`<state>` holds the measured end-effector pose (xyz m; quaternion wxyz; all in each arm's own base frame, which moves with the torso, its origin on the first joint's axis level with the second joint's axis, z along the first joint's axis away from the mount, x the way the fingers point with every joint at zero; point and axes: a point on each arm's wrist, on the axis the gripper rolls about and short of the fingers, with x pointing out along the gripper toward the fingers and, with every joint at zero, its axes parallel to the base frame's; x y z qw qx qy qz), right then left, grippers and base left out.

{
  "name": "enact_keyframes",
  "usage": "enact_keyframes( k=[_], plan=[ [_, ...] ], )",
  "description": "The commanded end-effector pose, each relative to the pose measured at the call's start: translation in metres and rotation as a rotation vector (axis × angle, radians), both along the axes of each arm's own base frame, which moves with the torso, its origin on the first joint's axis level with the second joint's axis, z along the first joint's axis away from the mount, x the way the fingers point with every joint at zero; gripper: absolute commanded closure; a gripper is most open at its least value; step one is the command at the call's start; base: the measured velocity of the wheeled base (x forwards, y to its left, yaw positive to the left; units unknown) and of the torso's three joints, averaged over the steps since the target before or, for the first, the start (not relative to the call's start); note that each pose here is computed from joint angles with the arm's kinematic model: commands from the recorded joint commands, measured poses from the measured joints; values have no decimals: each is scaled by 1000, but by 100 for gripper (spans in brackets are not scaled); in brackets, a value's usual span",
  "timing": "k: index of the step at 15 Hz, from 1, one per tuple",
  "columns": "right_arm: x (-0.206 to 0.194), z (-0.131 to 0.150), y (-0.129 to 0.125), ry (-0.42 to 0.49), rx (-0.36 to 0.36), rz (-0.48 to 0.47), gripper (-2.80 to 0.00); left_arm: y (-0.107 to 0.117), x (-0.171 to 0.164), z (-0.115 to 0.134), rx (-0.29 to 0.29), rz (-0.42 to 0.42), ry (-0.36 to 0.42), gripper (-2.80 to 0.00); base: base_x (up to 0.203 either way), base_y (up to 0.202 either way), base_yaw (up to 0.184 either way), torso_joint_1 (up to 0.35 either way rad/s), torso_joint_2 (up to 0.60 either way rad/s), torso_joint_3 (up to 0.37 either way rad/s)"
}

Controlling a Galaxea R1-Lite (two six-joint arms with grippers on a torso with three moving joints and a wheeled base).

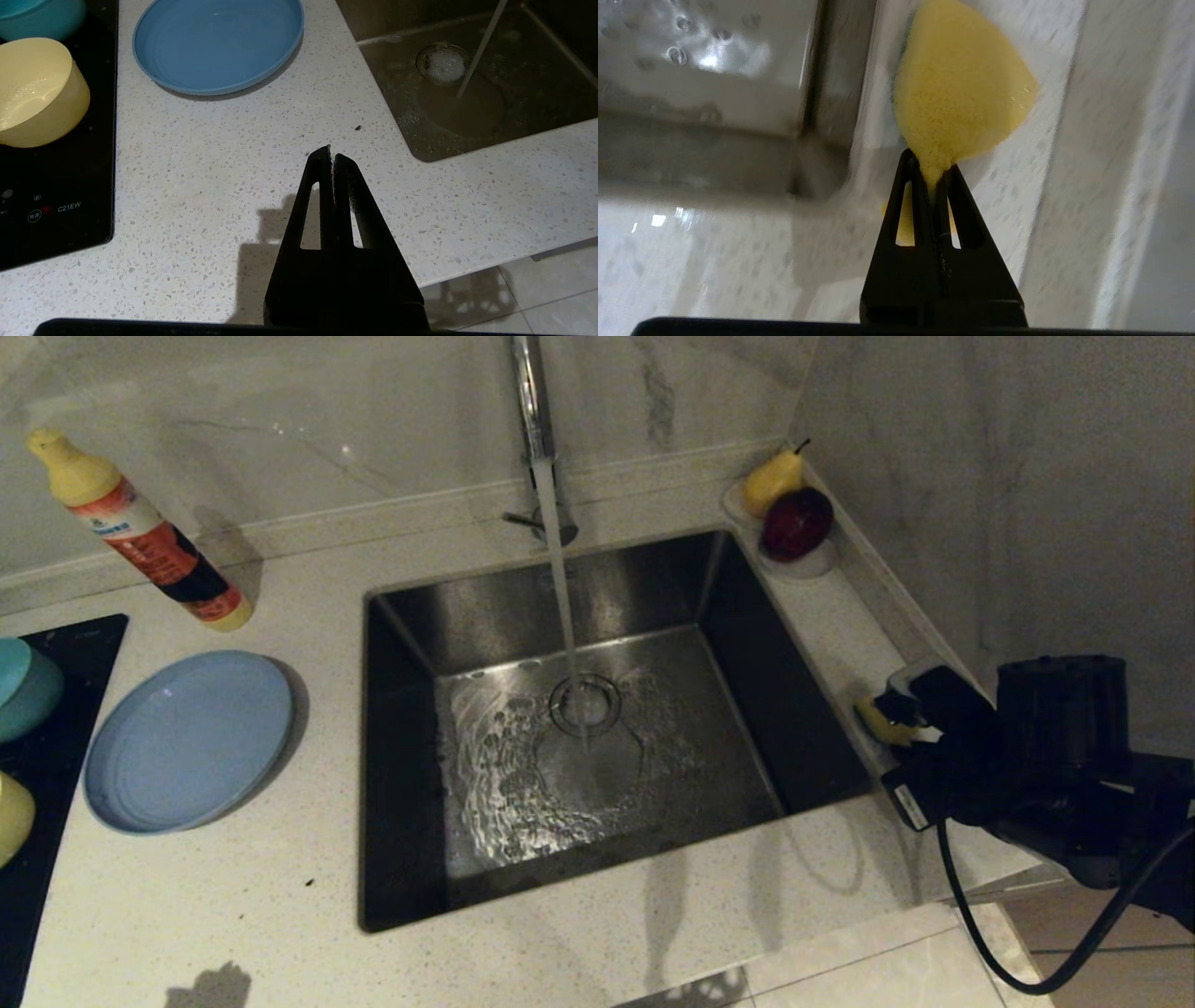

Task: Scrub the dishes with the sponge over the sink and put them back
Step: Put down the sponge

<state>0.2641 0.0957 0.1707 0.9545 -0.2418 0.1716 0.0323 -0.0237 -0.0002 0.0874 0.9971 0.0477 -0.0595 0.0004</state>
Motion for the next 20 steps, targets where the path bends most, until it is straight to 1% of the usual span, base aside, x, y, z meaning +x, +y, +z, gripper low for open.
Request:
enact_keyframes(
  k=[1,13,14,20],
  plan=[
    [3,-1,1,-20,-9,3,0,0,3,-11,0,0,41,0,0,0,0,0,0,0],
    [3,-7,-1,-3,-31,-24,0,0,4,-11,0,0,42,0,0,0,0,0,0,0],
    [3,-8,-2,-1,-32,-26,-280,0,3,-11,-1,0,41,0,0,0,0,0,0,0],
    [1,-6,-3,-7,-32,-32,-280,0,4,-11,0,0,42,0,0,0,0,0,0,0]
  ],
)
